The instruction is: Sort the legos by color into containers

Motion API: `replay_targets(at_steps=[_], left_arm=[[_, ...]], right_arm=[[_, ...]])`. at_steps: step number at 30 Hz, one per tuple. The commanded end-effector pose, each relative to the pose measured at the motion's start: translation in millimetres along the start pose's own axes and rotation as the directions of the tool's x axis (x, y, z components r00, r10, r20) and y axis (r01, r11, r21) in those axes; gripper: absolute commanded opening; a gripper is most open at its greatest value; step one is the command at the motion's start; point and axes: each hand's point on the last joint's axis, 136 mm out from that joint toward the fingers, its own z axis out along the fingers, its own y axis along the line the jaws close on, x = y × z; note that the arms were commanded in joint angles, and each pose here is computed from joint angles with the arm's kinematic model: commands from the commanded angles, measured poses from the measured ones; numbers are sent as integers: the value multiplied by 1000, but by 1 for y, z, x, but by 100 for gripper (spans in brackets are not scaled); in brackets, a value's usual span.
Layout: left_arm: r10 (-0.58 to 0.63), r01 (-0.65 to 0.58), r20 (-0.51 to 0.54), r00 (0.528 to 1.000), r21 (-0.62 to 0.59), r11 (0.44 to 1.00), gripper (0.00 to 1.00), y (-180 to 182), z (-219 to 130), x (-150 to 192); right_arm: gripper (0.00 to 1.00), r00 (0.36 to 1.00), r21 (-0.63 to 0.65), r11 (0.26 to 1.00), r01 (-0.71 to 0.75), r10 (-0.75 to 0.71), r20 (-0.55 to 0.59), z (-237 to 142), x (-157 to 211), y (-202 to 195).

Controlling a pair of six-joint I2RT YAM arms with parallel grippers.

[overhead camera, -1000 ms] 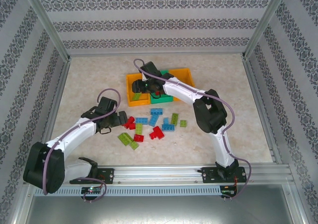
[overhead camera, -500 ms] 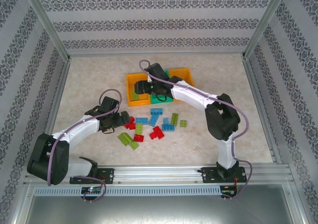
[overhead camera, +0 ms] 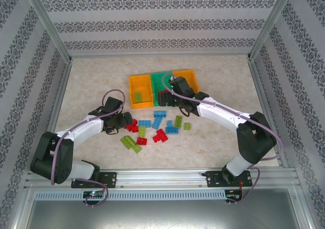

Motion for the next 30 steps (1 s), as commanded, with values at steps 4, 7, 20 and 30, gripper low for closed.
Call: replay_targets(at_steps=[4,7,20,30], left_arm=[[-20,20,-2,1000,21,1000,78,-8,8,-11],[-17,17,23,1000,4,1000,74,-4,6,-14],[8,-9,35,999,20,1000,67,-7,0,-16],[-59,59,-11,998,31,998,71,-7,9,-4]], right_arm=[[87,997,58,998,-39,35,67,-21,-2,-31],[88,997,80,996,-46,40,71,-27,1,-43],[90,992,193,974,-115,100,82,-49,35,-99],[91,985,219,963,-157,137,104,-60,45,-118]])
